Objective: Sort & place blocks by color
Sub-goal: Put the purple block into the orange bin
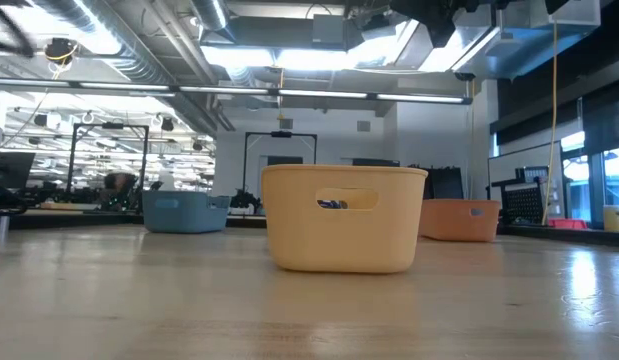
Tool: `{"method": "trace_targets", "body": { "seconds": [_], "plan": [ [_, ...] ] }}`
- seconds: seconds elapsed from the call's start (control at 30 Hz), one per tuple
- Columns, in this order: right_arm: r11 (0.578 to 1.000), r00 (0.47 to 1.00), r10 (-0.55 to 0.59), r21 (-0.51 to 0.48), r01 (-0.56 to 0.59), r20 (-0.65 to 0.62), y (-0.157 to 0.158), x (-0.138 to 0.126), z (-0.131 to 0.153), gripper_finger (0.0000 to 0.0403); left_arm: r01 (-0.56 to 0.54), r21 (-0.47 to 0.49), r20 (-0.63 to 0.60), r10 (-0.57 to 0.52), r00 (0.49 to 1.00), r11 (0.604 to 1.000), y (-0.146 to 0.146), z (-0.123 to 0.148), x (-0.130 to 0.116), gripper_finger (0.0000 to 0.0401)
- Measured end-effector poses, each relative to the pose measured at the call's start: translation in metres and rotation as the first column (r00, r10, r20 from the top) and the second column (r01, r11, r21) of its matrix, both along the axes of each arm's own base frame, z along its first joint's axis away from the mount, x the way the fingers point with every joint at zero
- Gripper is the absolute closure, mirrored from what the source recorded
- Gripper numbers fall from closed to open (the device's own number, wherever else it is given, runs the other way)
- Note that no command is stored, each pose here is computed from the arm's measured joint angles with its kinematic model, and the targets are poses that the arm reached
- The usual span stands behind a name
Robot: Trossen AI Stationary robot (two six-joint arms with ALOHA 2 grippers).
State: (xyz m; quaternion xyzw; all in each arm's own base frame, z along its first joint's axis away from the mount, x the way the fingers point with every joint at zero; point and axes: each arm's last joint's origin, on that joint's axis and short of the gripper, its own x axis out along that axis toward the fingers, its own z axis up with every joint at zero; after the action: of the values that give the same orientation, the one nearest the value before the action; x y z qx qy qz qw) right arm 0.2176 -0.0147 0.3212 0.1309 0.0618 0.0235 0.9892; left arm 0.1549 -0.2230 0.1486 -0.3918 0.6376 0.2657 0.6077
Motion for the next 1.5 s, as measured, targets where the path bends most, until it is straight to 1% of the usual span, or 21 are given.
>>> {"method": "trace_targets", "body": {
  "seconds": [0.13,0.23,0.3,0.37,0.4,0.47,0.53,0.63,0.67,0.77,0.83,0.87,0.93,1.0,1.1,1.23,1.33,1.37,1.43,1.5],
  "plan": [
    [1.000,1.000,-0.001,0.003,0.001,0.000,0.000,0.000,0.000,0.0144,0.047,0.063,0.084,-0.052,0.995,0.997,0.023,0.019,0.010,0.0318],
    [1.000,1.000,-0.002,0.008,0.002,0.000,0.000,0.000,0.000,0.0144,0.095,0.132,0.174,-0.117,0.978,0.987,0.053,0.041,0.021,0.0318],
    [1.000,1.000,-0.001,0.008,0.001,0.000,0.000,0.000,0.000,0.0143,0.112,0.189,0.259,-0.160,0.953,0.976,0.077,0.057,0.031,0.0318],
    [1.000,1.000,-0.001,0.008,0.001,0.000,0.000,0.000,0.000,0.0143,0.106,0.255,0.345,-0.193,0.918,0.961,0.104,0.075,0.038,0.0318],
    [1.000,1.000,-0.001,0.008,0.001,0.000,0.000,0.000,0.000,0.0143,0.097,0.292,0.387,-0.210,0.898,0.951,0.118,0.084,0.041,0.0318],
    [1.000,1.000,-0.001,0.007,0.001,0.000,0.000,0.000,0.000,0.0143,0.069,0.387,0.457,-0.257,0.852,0.919,0.147,0.101,0.044,0.0318],
    [1.000,1.000,-0.001,0.008,0.001,0.000,0.000,0.000,0.000,0.0143,0.029,0.492,0.515,-0.318,0.796,0.870,0.175,0.119,0.045,0.0318],
    [1.000,1.000,-0.001,0.008,0.001,0.000,0.000,0.000,0.000,0.0143,-0.051,0.627,0.588,-0.430,0.685,0.777,0.211,0.146,0.047,0.0318],
    [1.000,1.000,-0.001,0.008,0.001,0.002,0.000,0.000,0.000,0.0143,-0.089,0.656,0.612,-0.460,0.643,0.749,0.222,0.155,0.047,0.0318],
    [1.000,1.000,-0.001,0.007,0.001,0.010,0.000,0.000,0.001,0.0143,-0.219,0.695,0.682,-0.531,0.503,0.685,0.249,0.180,0.050,0.0318],
    [1.000,1.000,-0.001,0.006,0.001,0.024,0.000,0.000,0.002,0.0143,-0.295,0.694,0.713,-0.568,0.412,0.657,0.264,0.192,0.052,0.0318],
    [1.000,1.000,-0.001,0.005,0.000,0.031,0.000,0.000,0.003,0.0143,-0.333,0.682,0.729,-0.577,0.368,0.651,0.270,0.197,0.054,0.0318],
    [1.000,0.999,-0.001,0.003,0.000,0.047,0.000,0.000,0.005,0.0143,-0.385,0.660,0.750,-0.592,0.293,0.645,0.280,0.203,0.060,0.0318],
    [1.000,0.998,-0.001,0.002,0.000,0.060,0.000,0.001,0.006,0.0143,-0.406,0.644,0.758,-0.615,0.218,0.648,0.284,0.205,0.070,0.0318],
    [1.000,0.998,0.000,-0.001,0.000,0.071,0.000,0.001,0.007,0.0144,-0.394,0.617,0.771,-0.624,0.128,0.681,0.282,0.200,0.090,0.0318],
    [1.000,0.997,0.000,-0.002,0.000,0.076,0.000,0.001,0.007,0.0144,-0.330,0.615,0.774,-0.628,0.081,0.716,0.268,0.184,0.118,0.0318],
    [1.000,0.997,0.000,-0.003,0.000,0.076,0.000,0.001,0.007,0.0144,-0.323,0.602,0.776,-0.631,0.020,0.730,0.255,0.178,0.132,0.0318],
    [1.000,0.997,0.000,-0.003,0.000,0.076,0.000,0.001,0.007,0.0144,-0.328,0.592,0.781,-0.624,0.009,0.736,0.253,0.178,0.134,0.0318],
    [1.000,0.997,0.000,-0.003,0.000,0.076,0.000,0.001,0.007,0.0144,-0.345,0.578,0.787,-0.617,-0.005,0.739,0.252,0.177,0.137,0.0318],
    [1.000,0.997,0.000,-0.001,0.000,0.076,0.000,0.001,0.007,0.0144,-0.347,0.575,0.789,-0.614,-0.003,0.741,0.251,0.177,0.138,0.0318]
  ]
}}
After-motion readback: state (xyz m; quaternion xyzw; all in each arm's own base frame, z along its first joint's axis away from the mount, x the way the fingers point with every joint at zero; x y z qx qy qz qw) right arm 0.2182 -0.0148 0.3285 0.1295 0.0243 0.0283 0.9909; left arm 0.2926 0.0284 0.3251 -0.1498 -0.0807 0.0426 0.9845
